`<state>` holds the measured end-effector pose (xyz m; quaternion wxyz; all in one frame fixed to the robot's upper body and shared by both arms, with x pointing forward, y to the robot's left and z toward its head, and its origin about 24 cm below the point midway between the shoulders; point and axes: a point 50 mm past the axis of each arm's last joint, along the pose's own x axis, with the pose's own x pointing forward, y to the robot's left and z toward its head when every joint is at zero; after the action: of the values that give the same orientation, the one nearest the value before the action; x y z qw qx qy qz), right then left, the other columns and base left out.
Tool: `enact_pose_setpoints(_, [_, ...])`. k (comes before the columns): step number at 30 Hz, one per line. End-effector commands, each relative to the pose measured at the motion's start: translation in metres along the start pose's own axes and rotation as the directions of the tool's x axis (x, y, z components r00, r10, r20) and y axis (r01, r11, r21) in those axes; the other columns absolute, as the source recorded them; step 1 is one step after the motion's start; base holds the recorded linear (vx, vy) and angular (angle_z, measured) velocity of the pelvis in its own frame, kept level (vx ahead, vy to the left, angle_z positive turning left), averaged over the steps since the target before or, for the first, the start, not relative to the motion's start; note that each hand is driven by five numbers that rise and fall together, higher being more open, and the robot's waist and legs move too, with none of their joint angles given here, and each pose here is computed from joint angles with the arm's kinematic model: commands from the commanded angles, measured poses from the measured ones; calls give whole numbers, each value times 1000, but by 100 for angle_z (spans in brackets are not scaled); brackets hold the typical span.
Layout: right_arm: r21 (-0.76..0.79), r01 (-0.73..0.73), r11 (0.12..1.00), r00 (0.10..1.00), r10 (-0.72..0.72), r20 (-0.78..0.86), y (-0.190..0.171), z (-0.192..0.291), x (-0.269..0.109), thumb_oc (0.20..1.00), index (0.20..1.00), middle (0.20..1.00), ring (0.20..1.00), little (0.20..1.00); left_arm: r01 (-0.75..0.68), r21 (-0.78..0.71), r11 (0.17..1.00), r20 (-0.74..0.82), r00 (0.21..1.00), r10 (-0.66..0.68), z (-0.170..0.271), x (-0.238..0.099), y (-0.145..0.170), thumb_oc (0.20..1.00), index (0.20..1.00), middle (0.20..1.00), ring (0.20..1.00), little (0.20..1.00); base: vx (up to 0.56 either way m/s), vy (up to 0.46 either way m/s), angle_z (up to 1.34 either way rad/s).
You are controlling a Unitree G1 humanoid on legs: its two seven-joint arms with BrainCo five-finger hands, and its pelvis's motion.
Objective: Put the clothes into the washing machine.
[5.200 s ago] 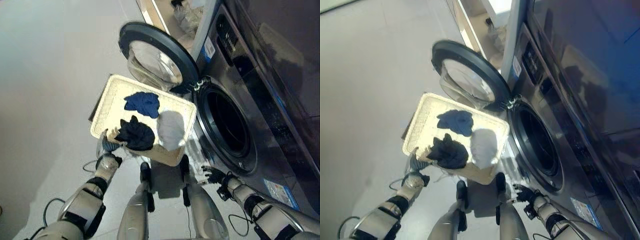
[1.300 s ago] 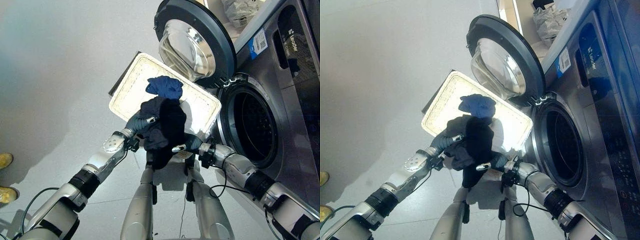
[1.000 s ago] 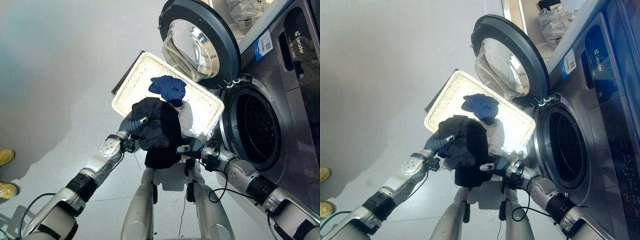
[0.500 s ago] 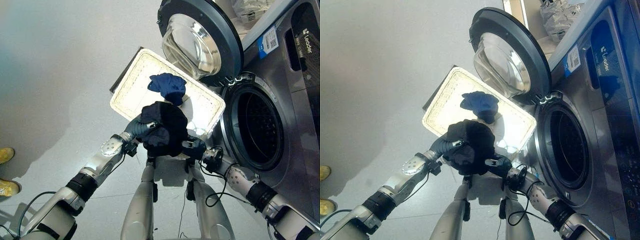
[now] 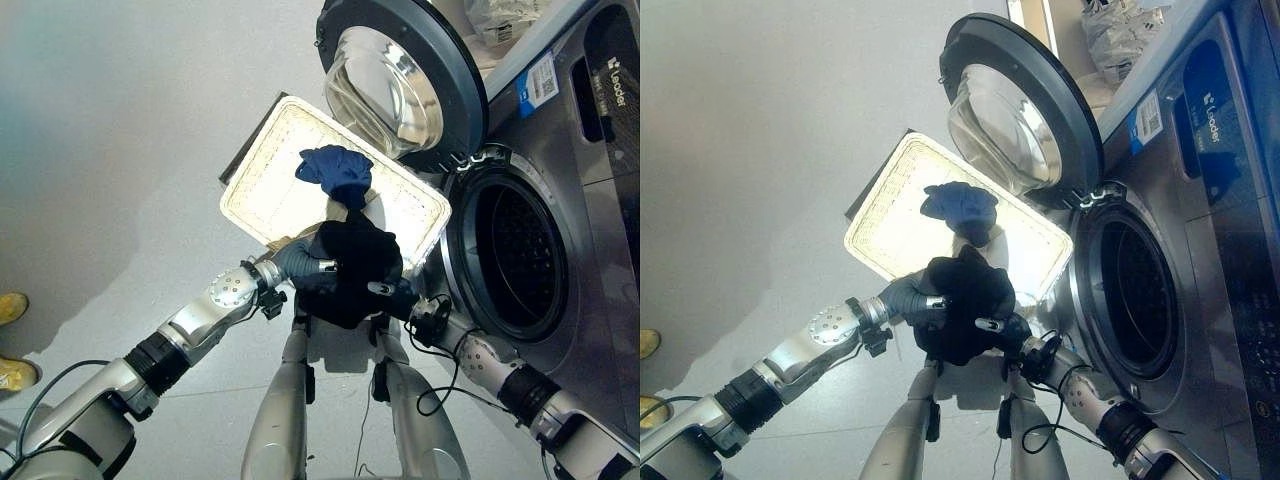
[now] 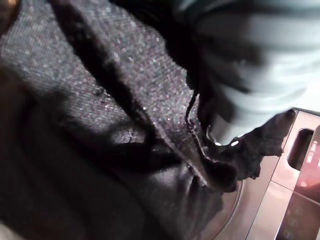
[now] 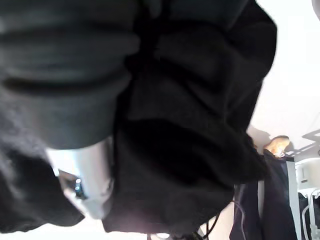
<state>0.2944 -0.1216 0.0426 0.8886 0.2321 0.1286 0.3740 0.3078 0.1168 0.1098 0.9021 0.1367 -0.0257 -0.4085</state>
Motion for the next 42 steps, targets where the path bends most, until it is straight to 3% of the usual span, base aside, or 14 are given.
enact_pose_setpoints(1, [9, -167, 986, 983, 165, 85, 35, 11, 18, 200, 200, 200, 200, 200, 68, -17, 998, 59, 996, -67, 7, 10, -19, 200, 200, 200, 200, 200, 0, 0, 0])
enact_pose_setpoints(7, [14, -159, 987, 984, 158, 83, 33, 8, 17, 200, 200, 200, 200, 200, 36, -57, 998, 55, 998, -33, 2, 10, -19, 200, 200, 200, 200, 200, 1, -6, 0])
enact_pose_setpoints(8, [32, -148, 988, 985, 145, 92, 31, 8, 18, 200, 200, 200, 200, 200, -12, -60, 998, 33, 999, 14, -2, 10, -16, 1000, 1000, 1000, 1000, 1000, 9, -41, 0])
enact_pose_setpoints(14, [48, -117, 992, 988, 111, 111, 28, 5, 18, 200, 200, 200, 200, 200, -254, -50, 966, -2, 967, 254, -11, 7, 0, 1000, 1000, 1000, 1000, 1000, 1, -47, 0])
enact_pose_setpoints(16, [66, -75, 995, 989, 66, 129, 23, 5, 17, 200, 200, 200, 200, 200, -459, -6, 888, -27, 888, 459, -17, -1, 17, 1000, 1000, 1000, 1000, 1000, 1, -81, -1])
enact_pose_setpoints(17, [68, -71, 995, 989, 62, 132, 23, 5, 17, 200, 200, 200, 200, 200, -469, -4, 883, -24, 883, 469, -17, -1, 18, 1000, 1000, 1000, 1000, 1000, 2, -78, -1])
enact_pose_setpoints(21, [162, 23, 987, 978, -56, 201, 5, 9, 11, 200, 200, 200, 200, 200, -709, 23, 705, -79, 701, 709, -31, -21, 43, 1000, 1000, 1000, 1000, 1000, 9, -61, -1])
enact_pose_setpoints(27, [281, 146, 949, 931, -227, 285, -24, 19, -3, 200, 200, 200, 200, 200, -838, 35, 545, -172, 532, 829, -54, -42, 60, 1000, 1000, 1000, 1000, 1000, 13, -12, -1])
enact_pose_setpoints(30, [357, 186, 916, 892, -309, 329, -36, 25, -12, 200, 200, 200, 200, 200, -855, 37, 518, -215, 499, 839, -64, -49, 62, 1000, 1000, 1000, 1000, 1000, 39, 24, -7])
enact_pose_setpoints(32, [537, 230, 812, 775, -486, 403, -63, 38, -31, 200, 200, 200, 200, 200, -877, 21, 480, -298, 452, 840, -85, -59, 62, 1000, 1000, 1000, 1000, 1000, 73, 47, -9])
enact_pose_setpoints(35, [657, 228, 719, 656, -612, 442, -84, 54, -47, 200, 200, 200, 200, 200, -886, 8, 464, -353, 432, 830, -99, -61, 58, 1000, 1000, 1000, 1000, 1000, 63, 36, -2])
enact_pose_setpoints(40, [762, 197, 617, 455, -746, 487, -105, 85, -71, 200, 200, 200, 200, 200, -889, -17, 458, -405, 425, 809, -116, -61, 48, 1000, 1000, 1000, 1000, 1000, 54, 2, -18])
enact_pose_setpoints(41, [800, 186, 570, 354, -799, 486, -112, 96, -82, 200, 200, 200, 200, 200, -890, -17, 456, -417, 421, 806, -121, -64, 46, 1000, 1000, 1000, 1000, 1000, 41, -27, -8])
enact_pose_setpoints(42, [812, 178, 556, 323, -813, 485, -113, 99, -85, 200, 200, 200, 200, 200, -889, -15, 457, -419, 421, 805, -122, -64, 46, 1000, 1000, 1000, 1000, 1000, 53, -38, -3])
